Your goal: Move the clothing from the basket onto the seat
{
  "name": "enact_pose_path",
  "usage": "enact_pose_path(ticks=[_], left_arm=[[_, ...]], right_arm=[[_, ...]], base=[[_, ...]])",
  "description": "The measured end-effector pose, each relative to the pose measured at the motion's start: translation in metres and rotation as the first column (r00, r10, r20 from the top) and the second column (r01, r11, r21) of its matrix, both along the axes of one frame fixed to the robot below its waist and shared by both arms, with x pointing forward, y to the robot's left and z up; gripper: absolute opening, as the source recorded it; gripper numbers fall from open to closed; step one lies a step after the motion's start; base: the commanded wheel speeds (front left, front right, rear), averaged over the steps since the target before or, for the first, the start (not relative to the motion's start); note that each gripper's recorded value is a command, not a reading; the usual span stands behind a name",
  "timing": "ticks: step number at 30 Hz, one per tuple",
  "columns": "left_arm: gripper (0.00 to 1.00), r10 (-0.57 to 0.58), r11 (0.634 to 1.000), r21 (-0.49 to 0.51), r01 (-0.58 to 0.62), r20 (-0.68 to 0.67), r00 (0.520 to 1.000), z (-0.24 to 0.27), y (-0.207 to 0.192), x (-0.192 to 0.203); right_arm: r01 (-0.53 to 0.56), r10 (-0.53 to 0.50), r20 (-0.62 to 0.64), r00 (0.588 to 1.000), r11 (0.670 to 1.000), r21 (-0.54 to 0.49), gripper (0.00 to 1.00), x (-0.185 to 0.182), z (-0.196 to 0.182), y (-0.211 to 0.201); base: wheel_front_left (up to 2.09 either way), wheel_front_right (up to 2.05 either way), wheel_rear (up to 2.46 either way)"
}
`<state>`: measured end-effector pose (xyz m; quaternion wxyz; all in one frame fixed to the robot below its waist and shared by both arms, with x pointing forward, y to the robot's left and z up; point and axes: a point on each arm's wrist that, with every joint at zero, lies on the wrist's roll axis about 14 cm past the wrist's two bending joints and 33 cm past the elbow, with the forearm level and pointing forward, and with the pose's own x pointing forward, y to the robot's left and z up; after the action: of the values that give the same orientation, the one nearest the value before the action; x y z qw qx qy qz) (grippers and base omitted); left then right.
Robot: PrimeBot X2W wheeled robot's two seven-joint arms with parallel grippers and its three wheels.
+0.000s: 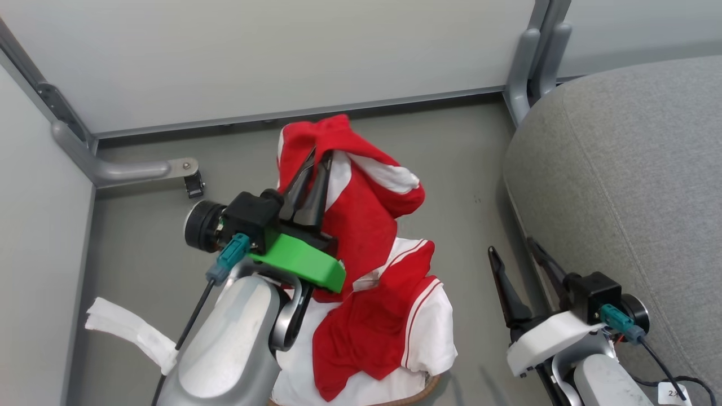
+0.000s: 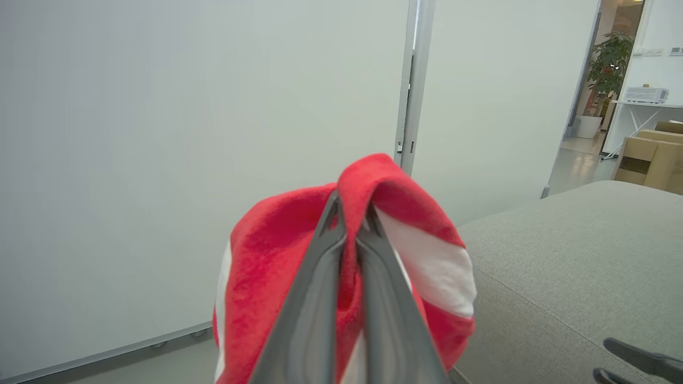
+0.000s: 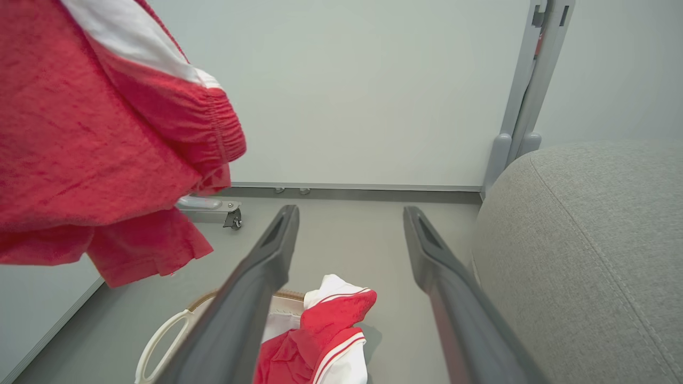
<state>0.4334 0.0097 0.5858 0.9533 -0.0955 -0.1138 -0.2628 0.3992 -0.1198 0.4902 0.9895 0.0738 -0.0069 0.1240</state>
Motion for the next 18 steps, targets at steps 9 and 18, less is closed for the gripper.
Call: enact_pose_path(ticks=[9, 18], left_arm=[[0.0, -0.022, 1.0, -0.018, 0.023, 0.051, 0.998, 0.021, -0.013, -0.004], [0.0, -0.027, 0.999, -0.024, 0.027, 0.02, 0.999, 0.012, -0.015, -0.004]], right_arm=[[-0.054, 0.054, 0.011, 0.998, 0.999, 0.002, 1.0, -0.009, 0.004, 0.018], [-0.26, 0.254, 0.137, 0.957, 0.965, 0.027, 1.0, -0.002, 0.048, 0.084]], base=[[0.0, 0.0, 0.0], [0.0, 0.0, 0.0]])
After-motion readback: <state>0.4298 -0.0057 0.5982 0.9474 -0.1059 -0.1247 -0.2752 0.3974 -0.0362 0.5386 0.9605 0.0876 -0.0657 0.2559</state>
